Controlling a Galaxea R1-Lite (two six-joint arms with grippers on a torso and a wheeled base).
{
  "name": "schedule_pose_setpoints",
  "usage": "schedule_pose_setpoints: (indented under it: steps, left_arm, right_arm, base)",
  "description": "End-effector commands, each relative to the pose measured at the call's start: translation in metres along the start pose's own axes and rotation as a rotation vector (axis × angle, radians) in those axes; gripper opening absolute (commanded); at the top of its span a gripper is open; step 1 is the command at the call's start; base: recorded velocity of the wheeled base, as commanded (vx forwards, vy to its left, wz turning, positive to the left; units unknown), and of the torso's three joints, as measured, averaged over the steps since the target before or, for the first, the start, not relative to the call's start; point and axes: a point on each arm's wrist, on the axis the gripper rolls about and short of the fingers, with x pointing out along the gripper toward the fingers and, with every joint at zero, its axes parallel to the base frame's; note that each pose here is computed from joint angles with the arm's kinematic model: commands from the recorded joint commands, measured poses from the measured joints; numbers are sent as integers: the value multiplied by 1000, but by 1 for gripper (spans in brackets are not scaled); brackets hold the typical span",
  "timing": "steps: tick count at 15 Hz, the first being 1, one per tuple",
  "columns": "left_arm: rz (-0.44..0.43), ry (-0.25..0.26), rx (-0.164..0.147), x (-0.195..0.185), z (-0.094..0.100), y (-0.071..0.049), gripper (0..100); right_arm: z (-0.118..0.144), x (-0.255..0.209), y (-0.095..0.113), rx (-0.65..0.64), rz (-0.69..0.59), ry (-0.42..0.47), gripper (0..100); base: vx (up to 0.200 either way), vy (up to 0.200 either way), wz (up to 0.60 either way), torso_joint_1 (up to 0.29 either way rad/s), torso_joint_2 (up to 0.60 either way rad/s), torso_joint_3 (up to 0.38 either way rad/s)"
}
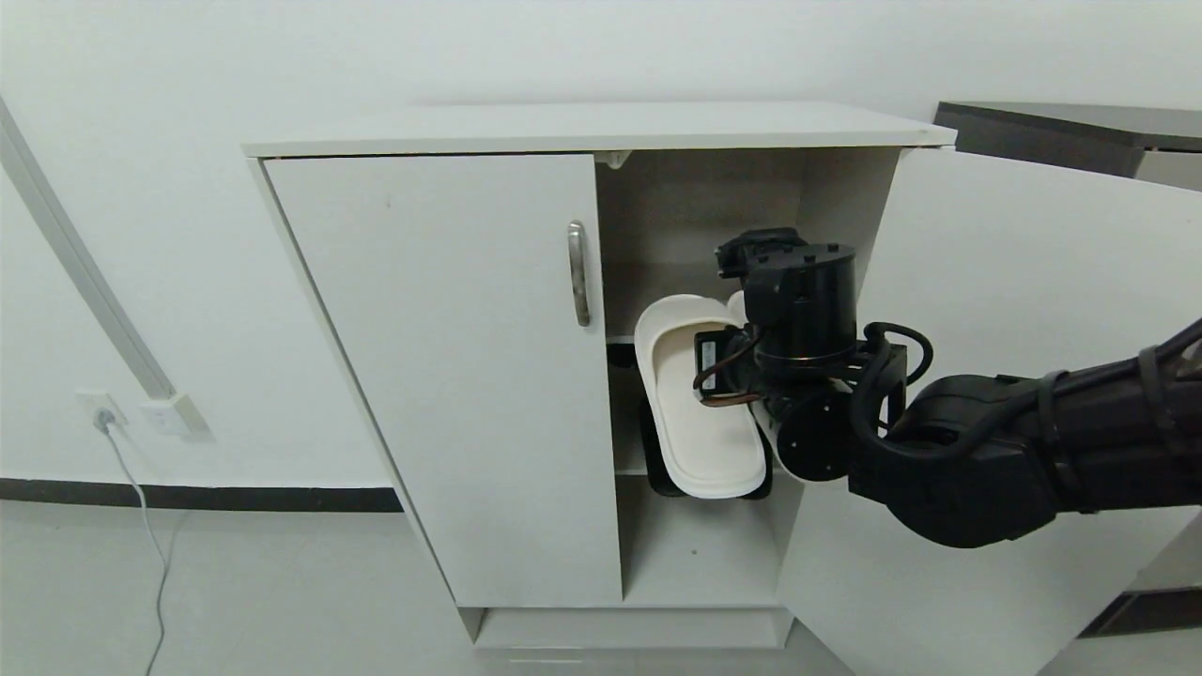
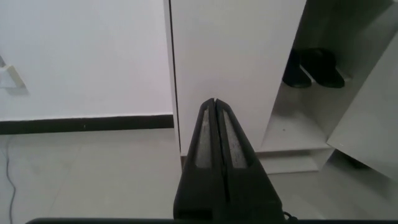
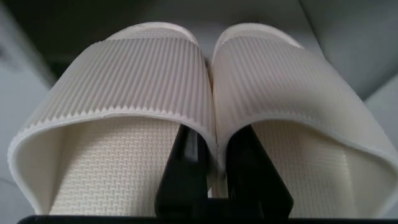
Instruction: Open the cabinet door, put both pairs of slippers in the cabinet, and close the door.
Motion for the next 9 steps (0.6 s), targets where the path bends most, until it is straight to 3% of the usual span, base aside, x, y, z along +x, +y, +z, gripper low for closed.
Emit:
schedule_pose_setpoints:
  steps: [1, 7, 9]
  left_arm:
    - [1, 2, 0, 0, 0, 0, 0]
    - [1, 0, 0, 0, 0, 0, 0]
    - [1, 0, 0, 0, 0, 0, 0]
  right_arm:
    - [-2, 1, 1, -3, 0, 3, 0]
    - [-5, 5, 0, -4, -6, 8, 0]
    - [-6, 7, -2, -12, -9, 17, 0]
  base:
    - [200, 0, 0, 2, 2, 7]
    - [200, 0, 0, 1, 5, -1]
    - [0, 0, 0, 0, 0, 0]
